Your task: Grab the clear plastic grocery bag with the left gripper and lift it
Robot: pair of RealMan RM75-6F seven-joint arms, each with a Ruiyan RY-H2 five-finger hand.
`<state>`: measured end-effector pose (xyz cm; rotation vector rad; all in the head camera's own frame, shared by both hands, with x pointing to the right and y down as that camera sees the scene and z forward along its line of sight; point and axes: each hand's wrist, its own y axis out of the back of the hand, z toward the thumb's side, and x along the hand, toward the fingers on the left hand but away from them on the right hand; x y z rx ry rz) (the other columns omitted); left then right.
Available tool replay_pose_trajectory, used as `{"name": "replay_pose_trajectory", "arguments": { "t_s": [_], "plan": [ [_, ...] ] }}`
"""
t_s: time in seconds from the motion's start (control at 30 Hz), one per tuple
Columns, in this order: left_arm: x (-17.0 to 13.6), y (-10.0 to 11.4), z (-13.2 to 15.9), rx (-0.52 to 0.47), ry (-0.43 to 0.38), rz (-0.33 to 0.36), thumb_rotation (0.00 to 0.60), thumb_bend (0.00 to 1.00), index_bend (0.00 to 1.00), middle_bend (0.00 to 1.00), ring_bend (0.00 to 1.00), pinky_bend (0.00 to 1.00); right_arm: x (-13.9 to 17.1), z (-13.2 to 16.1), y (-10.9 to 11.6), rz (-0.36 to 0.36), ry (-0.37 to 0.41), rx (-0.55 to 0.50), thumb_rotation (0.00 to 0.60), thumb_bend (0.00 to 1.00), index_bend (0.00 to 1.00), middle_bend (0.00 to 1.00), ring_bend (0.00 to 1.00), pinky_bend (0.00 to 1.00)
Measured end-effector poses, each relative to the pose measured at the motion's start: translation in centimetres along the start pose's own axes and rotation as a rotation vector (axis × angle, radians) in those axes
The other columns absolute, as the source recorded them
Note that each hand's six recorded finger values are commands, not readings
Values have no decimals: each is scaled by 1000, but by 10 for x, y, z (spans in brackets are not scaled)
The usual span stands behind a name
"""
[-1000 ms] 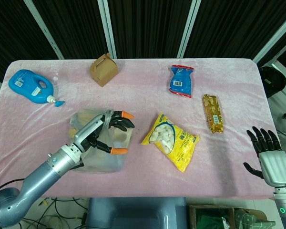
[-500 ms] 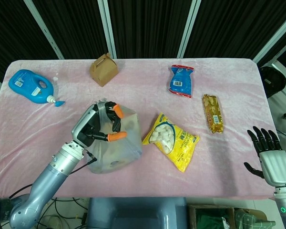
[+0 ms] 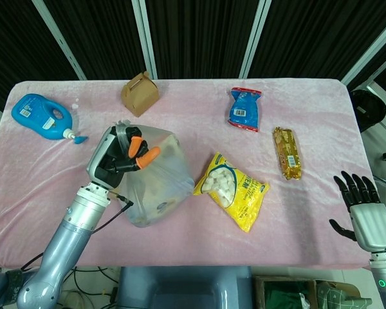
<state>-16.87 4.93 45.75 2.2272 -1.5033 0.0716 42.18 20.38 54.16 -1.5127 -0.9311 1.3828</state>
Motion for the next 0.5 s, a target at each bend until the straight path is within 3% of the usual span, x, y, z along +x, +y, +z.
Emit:
{"name": "replay_pose_trajectory", "arguments": {
  "t_s": [0.5],
  "plan": [
    [19, -52, 43, 98, -75, -109, 600, 242, 852, 1000, 982, 932, 1, 0, -1, 7, 0, -1, 600, 141, 0, 0, 0, 31]
  ]
}}
